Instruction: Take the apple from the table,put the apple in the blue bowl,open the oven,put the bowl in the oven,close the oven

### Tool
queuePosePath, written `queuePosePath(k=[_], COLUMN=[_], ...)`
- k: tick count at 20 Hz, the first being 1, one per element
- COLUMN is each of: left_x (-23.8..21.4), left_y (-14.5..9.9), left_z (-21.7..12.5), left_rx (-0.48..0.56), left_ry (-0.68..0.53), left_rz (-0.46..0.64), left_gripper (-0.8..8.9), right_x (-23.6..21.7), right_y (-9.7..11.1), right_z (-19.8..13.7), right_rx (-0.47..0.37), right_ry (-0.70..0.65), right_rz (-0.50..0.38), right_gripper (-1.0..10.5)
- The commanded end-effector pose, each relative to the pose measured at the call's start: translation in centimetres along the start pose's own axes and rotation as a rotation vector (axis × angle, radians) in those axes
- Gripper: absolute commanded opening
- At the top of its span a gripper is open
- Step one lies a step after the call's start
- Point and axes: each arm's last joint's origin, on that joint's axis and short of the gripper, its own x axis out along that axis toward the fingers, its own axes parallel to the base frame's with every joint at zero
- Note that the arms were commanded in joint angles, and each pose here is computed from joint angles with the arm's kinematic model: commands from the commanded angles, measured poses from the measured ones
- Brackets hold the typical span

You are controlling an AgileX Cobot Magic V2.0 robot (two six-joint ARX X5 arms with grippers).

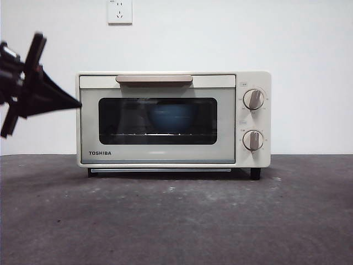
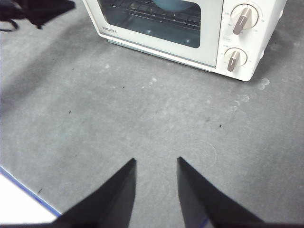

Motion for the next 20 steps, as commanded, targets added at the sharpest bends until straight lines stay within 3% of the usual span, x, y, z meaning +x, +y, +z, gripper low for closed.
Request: queuePosePath(k=[1, 7, 11, 17, 20], left_x=[-1.1, -6.0, -9.4, -12.5, -13.4], left_y=[-2.3, -10.0, -14.0, -15.9, -16.2], left_z=[0.3, -1.8, -4.2, -6.6, -7.4], left_rx=[0.121, 0.363, 0.466, 0.547, 0.555], left_ry=[-0.001, -0.036, -0.073, -0.112, -0.106], left_rz=[0.015, 0.16, 0.194, 0.28, 0.286], left_gripper=[0.07, 0.07, 0.07, 0.07, 0.07], right_x=[0.0, -0.1, 0.4, 3.1, 4.6], right_y=[0.3, 0.7, 1.1, 1.3, 1.4], right_z=[0.4, 1.6, 2.1, 0.8, -0.1], right_rx=[-0.009, -0.052, -0.07, -0.063, -0.058], right_ry=[-0.028, -0.15, -0.183, -0.223, -0.259], right_rz=[0.019, 0.061, 0.071, 0.119, 0.164], right_gripper=[1.4, 1.4, 1.4, 1.3, 0.6])
